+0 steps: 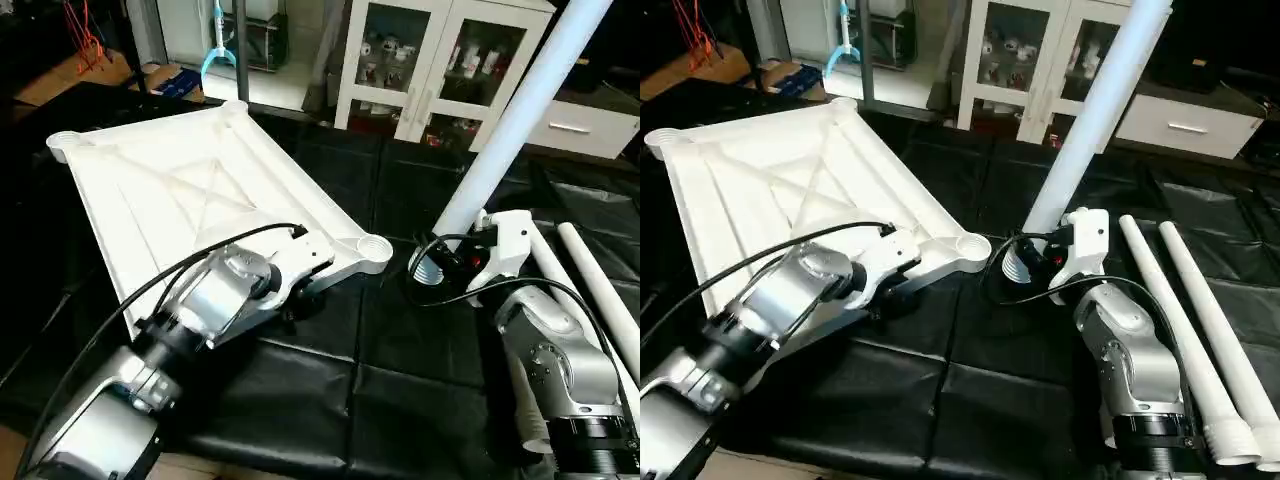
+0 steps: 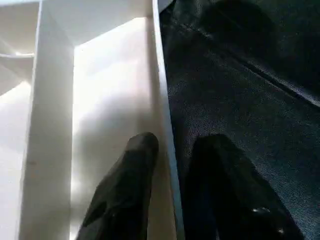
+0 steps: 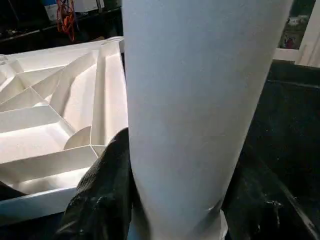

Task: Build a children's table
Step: Pick table leg

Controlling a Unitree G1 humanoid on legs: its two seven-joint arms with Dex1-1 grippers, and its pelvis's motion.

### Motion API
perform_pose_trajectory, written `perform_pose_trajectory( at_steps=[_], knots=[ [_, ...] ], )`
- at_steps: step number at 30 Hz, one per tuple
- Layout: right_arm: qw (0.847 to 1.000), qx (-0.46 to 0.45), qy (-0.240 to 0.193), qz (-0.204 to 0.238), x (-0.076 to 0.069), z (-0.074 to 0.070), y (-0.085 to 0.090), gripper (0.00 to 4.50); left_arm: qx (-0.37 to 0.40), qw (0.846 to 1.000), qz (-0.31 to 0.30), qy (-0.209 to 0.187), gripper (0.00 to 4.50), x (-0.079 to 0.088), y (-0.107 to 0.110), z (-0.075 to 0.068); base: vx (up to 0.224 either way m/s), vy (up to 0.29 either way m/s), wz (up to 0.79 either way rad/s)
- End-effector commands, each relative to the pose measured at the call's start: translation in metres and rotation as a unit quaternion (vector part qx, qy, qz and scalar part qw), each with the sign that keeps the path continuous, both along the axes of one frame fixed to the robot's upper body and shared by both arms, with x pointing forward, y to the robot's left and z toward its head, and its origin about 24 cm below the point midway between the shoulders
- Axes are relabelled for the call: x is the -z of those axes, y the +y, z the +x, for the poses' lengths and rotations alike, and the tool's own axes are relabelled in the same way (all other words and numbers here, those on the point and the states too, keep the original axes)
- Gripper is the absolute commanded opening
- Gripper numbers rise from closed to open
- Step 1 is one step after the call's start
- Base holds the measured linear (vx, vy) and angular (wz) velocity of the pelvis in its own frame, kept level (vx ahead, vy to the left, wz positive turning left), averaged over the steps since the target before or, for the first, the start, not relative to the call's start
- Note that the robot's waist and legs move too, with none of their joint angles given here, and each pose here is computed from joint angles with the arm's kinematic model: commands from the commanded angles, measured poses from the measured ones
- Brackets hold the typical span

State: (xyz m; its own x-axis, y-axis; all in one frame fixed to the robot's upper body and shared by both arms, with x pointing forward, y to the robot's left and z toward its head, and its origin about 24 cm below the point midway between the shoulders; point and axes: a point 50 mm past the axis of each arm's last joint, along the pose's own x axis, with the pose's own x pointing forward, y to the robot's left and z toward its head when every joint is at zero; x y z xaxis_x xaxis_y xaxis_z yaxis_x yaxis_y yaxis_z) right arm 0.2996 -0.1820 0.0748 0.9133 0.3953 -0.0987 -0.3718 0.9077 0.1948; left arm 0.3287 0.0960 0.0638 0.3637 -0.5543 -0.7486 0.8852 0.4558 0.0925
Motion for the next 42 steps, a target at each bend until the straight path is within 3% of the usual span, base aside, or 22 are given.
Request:
perform_pose_trajectory(
  at_steps=[1,13,17,19,22,24,32,35,37,39,42],
  knots=[
    [1.000,-0.001,-0.015,-0.004,-0.008,0.002,0.000,1.86,0.000,0.999,0.010,0.032,1.34,0.016,0.001,-0.005,0.000,0.000,0.00],
    [1.000,-0.006,-0.021,0.005,-0.009,0.002,0.005,1.86,0.078,0.996,-0.016,0.047,0.31,0.020,-0.002,-0.016,0.000,0.000,0.00],
    [0.999,-0.024,-0.032,0.016,-0.011,0.000,0.009,1.86,0.176,0.984,-0.024,0.017,0.05,0.019,-0.003,-0.028,0.000,0.000,0.00],
    [0.997,-0.059,-0.038,0.021,-0.011,-0.005,0.014,1.86,0.230,0.973,-0.032,0.015,0.04,0.017,0.002,-0.042,0.000,0.000,0.00],
    [0.996,-0.075,-0.038,0.024,-0.010,-0.007,0.016,1.86,0.249,0.968,-0.029,0.014,0.01,0.019,0.007,-0.048,0.000,0.000,0.00],
    [0.992,-0.117,-0.027,0.039,-0.002,-0.012,0.022,1.86,0.262,0.965,-0.009,0.023,0.00,0.024,0.022,-0.061,0.000,0.000,0.00],
    [0.984,-0.166,0.001,0.068,0.013,-0.019,0.026,1.86,0.224,0.975,-0.009,0.016,0.00,0.023,0.029,-0.061,0.000,0.000,0.00],
    [0.983,-0.174,0.008,0.060,0.018,-0.019,0.022,1.86,0.221,0.975,-0.010,-0.011,0.00,0.020,0.031,-0.058,0.000,0.000,0.00],
    [0.983,-0.174,0.008,0.057,0.018,-0.018,0.021,1.86,0.215,0.976,-0.016,-0.027,0.00,0.018,0.030,-0.056,0.000,0.000,0.00],
    [0.984,-0.168,-0.002,0.060,0.012,-0.017,0.016,1.86,0.208,0.976,-0.036,-0.047,0.47,0.010,0.029,-0.052,0.000,0.000,0.00],
    [0.984,-0.166,-0.011,0.061,0.007,-0.017,0.013,1.86,0.206,0.975,-0.055,-0.060,0.62,0.002,0.027,-0.051,0.000,0.000,0.00]
  ],
)
